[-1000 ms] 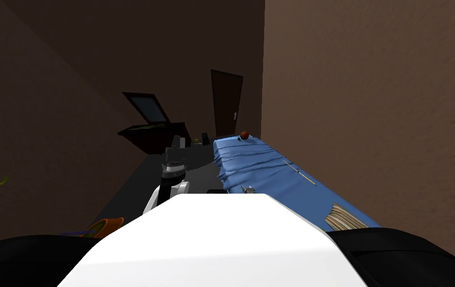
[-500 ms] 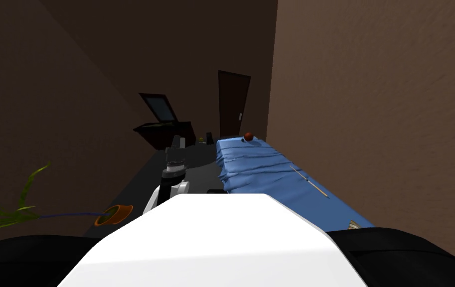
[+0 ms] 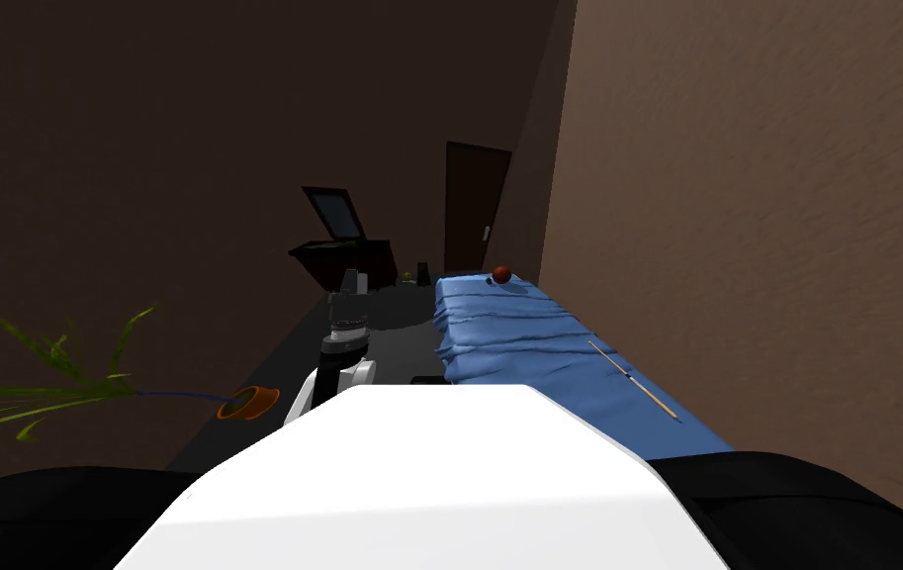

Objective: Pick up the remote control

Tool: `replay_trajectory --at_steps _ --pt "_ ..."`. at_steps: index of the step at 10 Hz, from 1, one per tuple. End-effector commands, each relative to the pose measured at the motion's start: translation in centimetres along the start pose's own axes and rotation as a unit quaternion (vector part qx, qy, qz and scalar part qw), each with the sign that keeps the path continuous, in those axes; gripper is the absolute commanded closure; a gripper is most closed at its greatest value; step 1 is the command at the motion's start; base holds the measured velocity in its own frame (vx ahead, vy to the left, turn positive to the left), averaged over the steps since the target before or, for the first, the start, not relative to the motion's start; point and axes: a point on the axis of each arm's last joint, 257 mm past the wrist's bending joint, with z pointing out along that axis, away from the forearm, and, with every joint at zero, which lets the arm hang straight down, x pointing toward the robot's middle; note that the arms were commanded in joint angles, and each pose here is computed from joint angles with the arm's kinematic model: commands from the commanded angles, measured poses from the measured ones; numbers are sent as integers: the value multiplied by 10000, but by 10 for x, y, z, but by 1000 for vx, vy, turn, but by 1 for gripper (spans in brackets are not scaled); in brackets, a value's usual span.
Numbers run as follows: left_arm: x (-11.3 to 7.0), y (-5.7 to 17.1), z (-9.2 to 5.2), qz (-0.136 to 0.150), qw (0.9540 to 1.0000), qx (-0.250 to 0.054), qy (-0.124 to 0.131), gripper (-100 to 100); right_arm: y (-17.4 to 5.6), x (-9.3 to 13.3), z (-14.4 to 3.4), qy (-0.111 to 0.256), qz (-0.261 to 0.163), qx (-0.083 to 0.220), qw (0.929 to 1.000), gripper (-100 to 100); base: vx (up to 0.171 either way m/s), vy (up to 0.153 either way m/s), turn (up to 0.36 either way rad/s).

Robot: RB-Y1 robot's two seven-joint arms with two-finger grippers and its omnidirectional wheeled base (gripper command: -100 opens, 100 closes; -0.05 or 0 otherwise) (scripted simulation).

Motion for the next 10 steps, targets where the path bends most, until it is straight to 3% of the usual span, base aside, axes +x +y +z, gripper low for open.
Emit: replay_trajectory --at_steps 1,5,6,7,8,10 --pt "0 0 0 0 10000 0 0 0 -11 32 -7 334 -197 90 9992 -100 11 -39 161" --pt "0 0 0 0 10000 0 0 0 -14 79 -15 836 -461 161 9953 -100 6 -27 84" --pt "0 0 0 0 10000 0 0 0 -14 72 -14 767 -432 153 9960 -100 1 -8 7" --pt "0 0 0 0 10000 0 0 0 -14 73 -14 784 -439 157 9958 0 0 0 0" --pt "0 0 0 0 10000 0 0 0 -10 62 -2 773 -389 188 9961 -100 -47 -36 67" --pt "0 0 0 0 10000 0 0 0 -6 52 9 767 -341 211 9962 -100 -91 -50 65"
